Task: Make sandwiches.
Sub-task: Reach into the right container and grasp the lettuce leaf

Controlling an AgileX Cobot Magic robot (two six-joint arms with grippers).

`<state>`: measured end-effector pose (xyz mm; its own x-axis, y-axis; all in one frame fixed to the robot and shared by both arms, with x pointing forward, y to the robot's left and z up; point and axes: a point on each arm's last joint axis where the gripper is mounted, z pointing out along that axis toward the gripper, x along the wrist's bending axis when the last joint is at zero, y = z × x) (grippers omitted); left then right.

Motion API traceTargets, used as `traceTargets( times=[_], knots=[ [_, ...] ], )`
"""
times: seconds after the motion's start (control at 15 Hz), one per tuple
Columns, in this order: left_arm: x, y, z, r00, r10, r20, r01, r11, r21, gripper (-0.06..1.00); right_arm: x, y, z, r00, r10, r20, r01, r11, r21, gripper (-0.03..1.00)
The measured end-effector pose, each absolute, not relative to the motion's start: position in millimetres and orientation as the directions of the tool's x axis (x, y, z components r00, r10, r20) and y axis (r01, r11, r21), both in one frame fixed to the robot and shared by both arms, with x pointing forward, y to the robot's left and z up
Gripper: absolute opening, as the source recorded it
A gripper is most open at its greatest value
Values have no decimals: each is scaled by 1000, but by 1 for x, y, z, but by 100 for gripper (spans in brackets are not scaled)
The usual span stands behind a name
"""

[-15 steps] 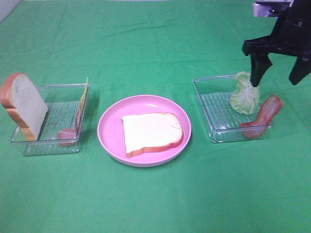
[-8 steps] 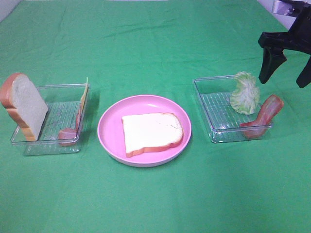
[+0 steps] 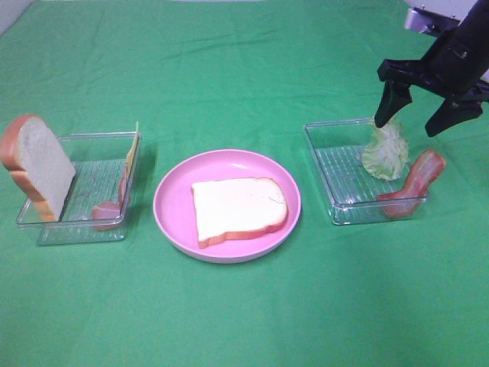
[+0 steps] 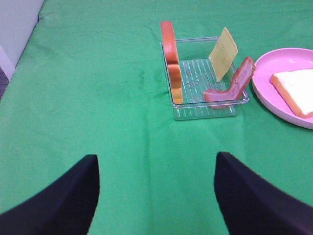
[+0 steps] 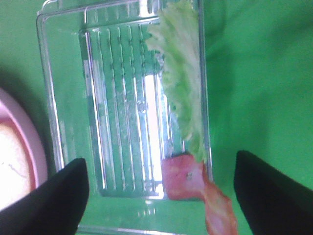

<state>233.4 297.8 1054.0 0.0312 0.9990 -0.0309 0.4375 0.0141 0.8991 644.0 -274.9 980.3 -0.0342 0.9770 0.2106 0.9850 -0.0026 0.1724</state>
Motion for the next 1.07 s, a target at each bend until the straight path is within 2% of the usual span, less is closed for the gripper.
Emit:
traceTargets(
  times=[0.27, 0.53, 0.67, 0.8, 0.87, 1.0, 1.07],
  knots=[
    [233, 298, 1054, 31, 999, -31, 438, 14, 899, 64, 654, -276, 960, -47, 979, 197, 980, 7, 197, 74],
    [233, 298, 1054, 31, 999, -31, 438, 14, 899, 64, 662, -277, 949, -65, 981, 182, 970, 19, 244, 57],
    [233, 298, 1054, 31, 999, -31, 438, 14, 899, 64, 664, -277, 948, -64, 982, 180, 967, 17, 253, 56],
    [233, 298, 1054, 31, 999, -31, 438, 14, 899, 64, 666, -277, 947, -65, 982, 176, 963, 15, 269, 47],
    [233, 298, 1054, 31, 999, -31, 438, 14, 899, 64, 666, -277, 947, -68, 982, 174, 961, 18, 275, 46],
    [233, 298, 1054, 31, 999, -31, 438, 14, 899, 64, 667, -277, 947, -80, 982, 170, 959, 30, 281, 34],
    [233, 298, 1054, 31, 999, -31, 438, 14, 899, 64, 667, -277, 947, -80, 982, 170, 959, 30, 281, 34]
  ],
)
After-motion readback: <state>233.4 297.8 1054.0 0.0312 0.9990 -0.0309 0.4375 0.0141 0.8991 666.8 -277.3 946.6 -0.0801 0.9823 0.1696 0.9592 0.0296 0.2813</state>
